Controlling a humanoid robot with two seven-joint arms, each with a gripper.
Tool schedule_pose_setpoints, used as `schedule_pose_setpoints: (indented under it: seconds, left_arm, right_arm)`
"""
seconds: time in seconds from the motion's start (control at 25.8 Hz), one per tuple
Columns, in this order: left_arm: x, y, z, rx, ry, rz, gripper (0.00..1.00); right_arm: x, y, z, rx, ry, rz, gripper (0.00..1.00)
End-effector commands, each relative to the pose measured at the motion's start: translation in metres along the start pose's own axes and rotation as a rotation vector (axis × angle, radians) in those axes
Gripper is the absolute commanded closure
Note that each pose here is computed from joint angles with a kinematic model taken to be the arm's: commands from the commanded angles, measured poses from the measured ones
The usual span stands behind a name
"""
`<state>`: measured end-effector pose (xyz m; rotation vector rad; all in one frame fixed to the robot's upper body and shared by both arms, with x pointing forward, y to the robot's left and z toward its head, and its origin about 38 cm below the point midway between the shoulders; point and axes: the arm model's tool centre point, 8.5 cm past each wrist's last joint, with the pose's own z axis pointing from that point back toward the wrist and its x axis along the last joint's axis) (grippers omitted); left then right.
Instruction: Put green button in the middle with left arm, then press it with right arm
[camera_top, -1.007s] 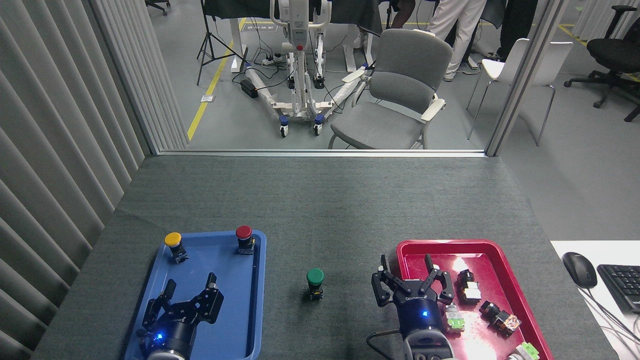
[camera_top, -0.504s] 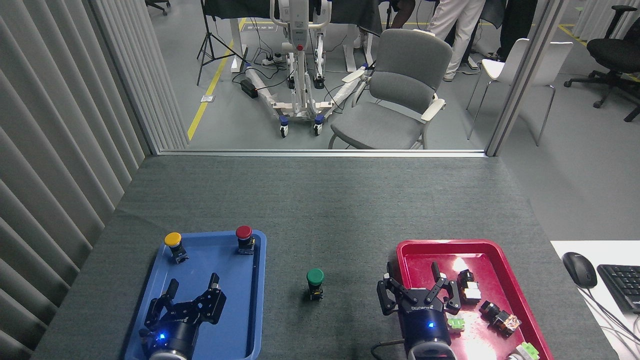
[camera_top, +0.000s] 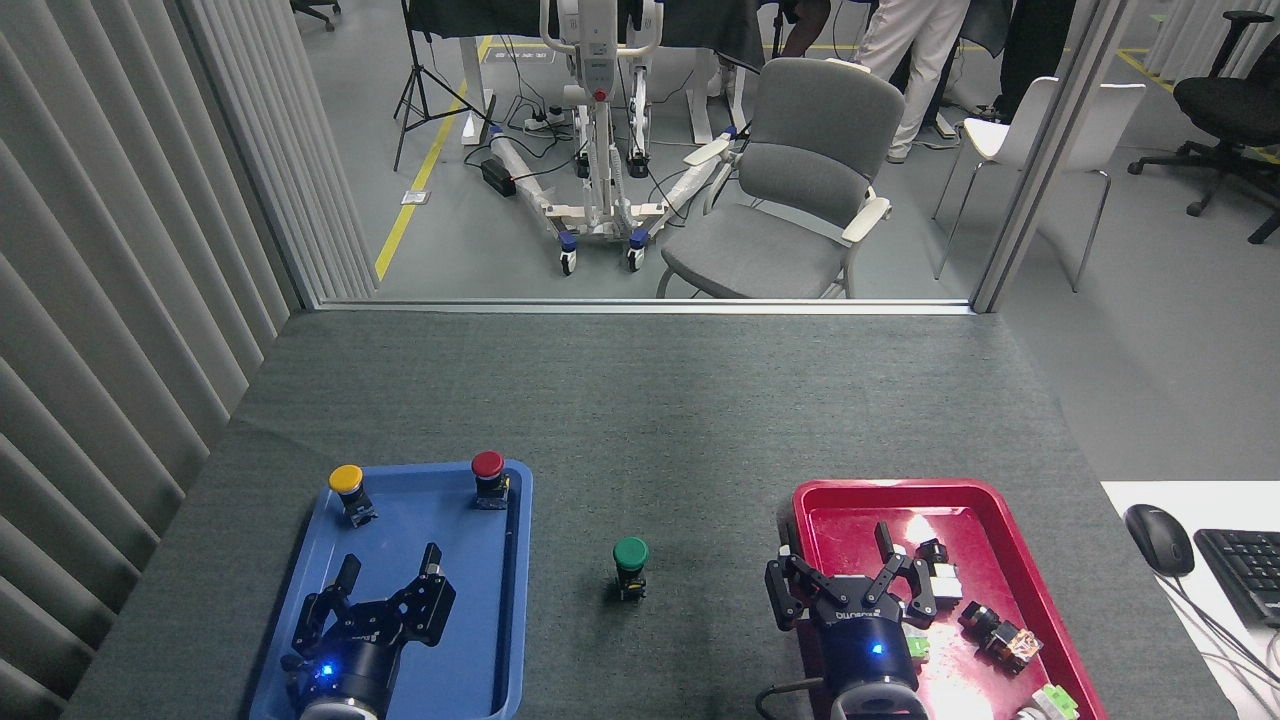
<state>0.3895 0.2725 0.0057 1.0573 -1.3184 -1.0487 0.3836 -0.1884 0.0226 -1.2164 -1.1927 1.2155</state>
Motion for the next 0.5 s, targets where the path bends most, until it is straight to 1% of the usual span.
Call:
schedule_pose_setpoints:
  seconds: [0.0, 0.31, 0.46]
  left_arm:
    - [0.002, 0.003, 0.000, 0.008, -0.005, 0.003, 0.00]
    - [0.006, 0.002, -0.001, 0.007, -0.014, 0.003, 0.00]
    - [0.016, -0.001, -0.001, -0.001, -0.045, -0.001, 0.00]
  right_arm:
    - [-0.001, 0.000, 0.001, 0.002, 0.000, 0.001, 0.01]
    - [-0.003, -0.001, 0.001, -0.003, 0.000, 0.006, 0.01]
    - [-0.003, 0.000, 0.002, -0.003, 0.002, 0.005, 0.01]
